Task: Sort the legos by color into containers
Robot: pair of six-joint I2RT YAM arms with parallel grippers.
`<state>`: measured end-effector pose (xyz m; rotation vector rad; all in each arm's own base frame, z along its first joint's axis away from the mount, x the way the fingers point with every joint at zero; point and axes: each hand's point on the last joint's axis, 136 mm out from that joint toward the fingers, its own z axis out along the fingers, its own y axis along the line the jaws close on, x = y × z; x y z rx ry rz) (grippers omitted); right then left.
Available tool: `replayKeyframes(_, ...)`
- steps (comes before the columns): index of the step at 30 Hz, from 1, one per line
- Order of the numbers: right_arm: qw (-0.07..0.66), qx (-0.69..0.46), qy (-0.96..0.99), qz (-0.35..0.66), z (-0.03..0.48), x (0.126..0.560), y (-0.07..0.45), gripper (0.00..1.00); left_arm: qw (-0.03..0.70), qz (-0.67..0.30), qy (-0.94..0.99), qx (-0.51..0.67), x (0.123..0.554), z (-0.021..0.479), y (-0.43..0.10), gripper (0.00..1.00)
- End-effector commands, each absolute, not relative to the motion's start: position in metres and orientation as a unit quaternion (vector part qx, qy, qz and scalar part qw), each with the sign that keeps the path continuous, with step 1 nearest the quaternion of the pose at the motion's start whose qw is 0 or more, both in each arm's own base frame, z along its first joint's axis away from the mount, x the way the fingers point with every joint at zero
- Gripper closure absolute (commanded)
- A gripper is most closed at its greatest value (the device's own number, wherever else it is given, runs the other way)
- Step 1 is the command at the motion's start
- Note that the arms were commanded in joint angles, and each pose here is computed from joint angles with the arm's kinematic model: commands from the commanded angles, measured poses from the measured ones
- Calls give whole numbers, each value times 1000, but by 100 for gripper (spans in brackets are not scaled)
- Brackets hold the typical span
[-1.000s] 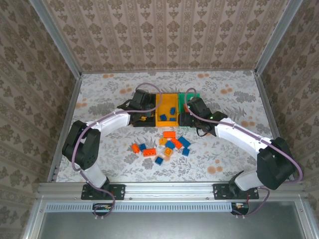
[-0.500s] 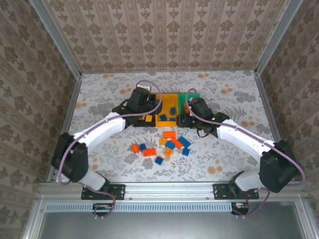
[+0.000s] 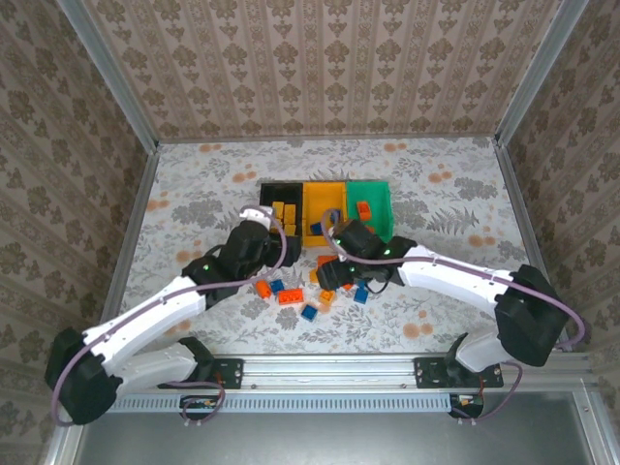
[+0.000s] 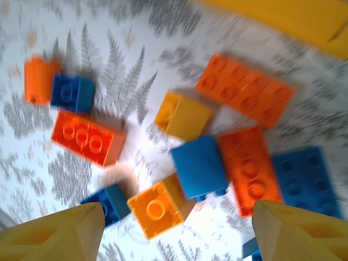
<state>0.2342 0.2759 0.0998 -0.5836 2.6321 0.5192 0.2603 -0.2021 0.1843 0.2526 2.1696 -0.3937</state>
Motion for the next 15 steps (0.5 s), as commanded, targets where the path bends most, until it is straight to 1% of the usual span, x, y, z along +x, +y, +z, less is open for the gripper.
replayKeyframes(1,146,-260,940,164,78,208,282,29,443,-140,883,63,251,177,-177,0)
replayKeyframes(5,131,-282,939,145,66,201,290,32,433,-136,889,50,240,165,-164,0)
replayKeyframes(12,128,-281,942,128,55,204,294,32,431,-126,893,37,234,157,-151,0)
replayKeyframes(15,130,-286,941,128,54,206,298,35,429,-123,894,34,233,154,-148,0)
